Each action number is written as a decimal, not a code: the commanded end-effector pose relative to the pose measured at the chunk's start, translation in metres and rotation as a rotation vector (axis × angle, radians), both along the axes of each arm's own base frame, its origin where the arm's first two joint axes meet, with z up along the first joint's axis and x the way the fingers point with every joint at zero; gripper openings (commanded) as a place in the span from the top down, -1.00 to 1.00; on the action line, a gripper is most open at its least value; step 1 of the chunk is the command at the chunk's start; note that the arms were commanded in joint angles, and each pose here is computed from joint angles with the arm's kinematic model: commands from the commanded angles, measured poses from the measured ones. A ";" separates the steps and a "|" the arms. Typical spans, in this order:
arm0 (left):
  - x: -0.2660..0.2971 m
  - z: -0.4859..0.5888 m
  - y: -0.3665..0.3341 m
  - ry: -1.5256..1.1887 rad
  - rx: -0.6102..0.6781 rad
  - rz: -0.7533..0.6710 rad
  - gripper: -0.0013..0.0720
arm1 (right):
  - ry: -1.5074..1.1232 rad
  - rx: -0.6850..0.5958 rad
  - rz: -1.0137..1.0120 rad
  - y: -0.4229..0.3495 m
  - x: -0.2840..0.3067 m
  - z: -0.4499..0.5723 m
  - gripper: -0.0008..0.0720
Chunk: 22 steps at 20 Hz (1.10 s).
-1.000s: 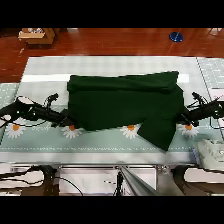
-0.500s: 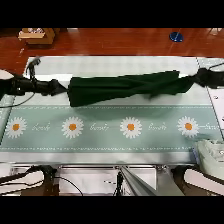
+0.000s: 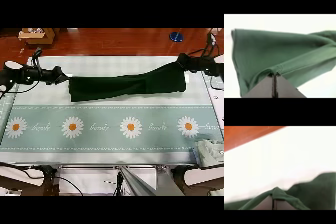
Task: Fold the shirts.
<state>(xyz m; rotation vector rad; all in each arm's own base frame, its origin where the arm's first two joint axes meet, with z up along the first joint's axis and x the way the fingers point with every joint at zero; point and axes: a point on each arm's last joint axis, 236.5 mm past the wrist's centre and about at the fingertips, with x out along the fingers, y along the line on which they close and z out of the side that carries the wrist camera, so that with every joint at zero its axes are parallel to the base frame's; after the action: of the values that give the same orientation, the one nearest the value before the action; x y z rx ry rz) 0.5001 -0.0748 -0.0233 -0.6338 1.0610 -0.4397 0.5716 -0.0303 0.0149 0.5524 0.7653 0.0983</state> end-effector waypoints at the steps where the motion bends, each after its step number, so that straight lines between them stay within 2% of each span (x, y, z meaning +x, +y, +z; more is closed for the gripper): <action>1: 0.025 -0.021 0.004 0.019 -0.016 0.024 0.90 | 0.003 0.028 -0.101 -0.010 0.026 -0.030 0.89; 4: 0.019 -0.049 -0.001 0.084 -0.032 0.004 0.89 | 0.066 0.053 -0.089 -0.005 0.021 -0.057 0.88; 5: 0.012 -0.055 -0.006 0.114 -0.047 -0.020 0.78 | 0.076 0.056 -0.078 -0.002 0.019 -0.058 0.63; 7: 0.000 -0.059 -0.005 0.154 -0.063 -0.056 -0.09 | 0.064 0.041 -0.055 -0.007 0.014 -0.044 -0.13; 8: -0.006 -0.054 0.000 0.168 -0.076 -0.066 -0.14 | 0.047 0.009 -0.052 -0.019 0.010 -0.030 -0.22; 9: -0.010 -0.047 0.008 0.184 -0.098 -0.067 -0.14 | 0.033 -0.042 -0.057 -0.036 0.005 -0.016 -0.23; 10: -0.014 -0.039 0.016 0.200 -0.119 -0.065 -0.13 | 0.031 -0.109 -0.063 -0.057 -0.004 -0.003 -0.37; 11: -0.017 -0.030 0.023 0.201 -0.131 -0.069 -0.12 | 0.065 -0.144 -0.079 -0.076 -0.018 0.002 -0.60; 13: -0.020 -0.013 0.035 0.184 -0.136 -0.067 -0.12 | 0.191 -0.154 -0.056 -0.099 -0.050 -0.009 -0.61; 18: -0.032 0.006 0.029 0.183 -0.148 -0.116 -0.11 | 0.373 0.086 -0.013 -0.099 -0.091 -0.055 -0.61; 20: -0.037 0.007 0.023 0.196 -0.156 -0.140 -0.11 | 0.395 0.114 -0.009 -0.096 -0.090 -0.071 -0.61; 22: -0.038 0.007 0.019 0.198 -0.157 -0.150 0.13 | 0.399 0.150 0.003 -0.088 -0.085 -0.085 -0.61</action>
<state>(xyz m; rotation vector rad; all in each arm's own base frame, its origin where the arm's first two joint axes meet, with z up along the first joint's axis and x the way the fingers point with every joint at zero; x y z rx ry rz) 0.4689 -0.0496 -0.0197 -0.7533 1.2533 -0.5747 0.4905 -0.1279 -0.0531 0.6625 1.1122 0.0045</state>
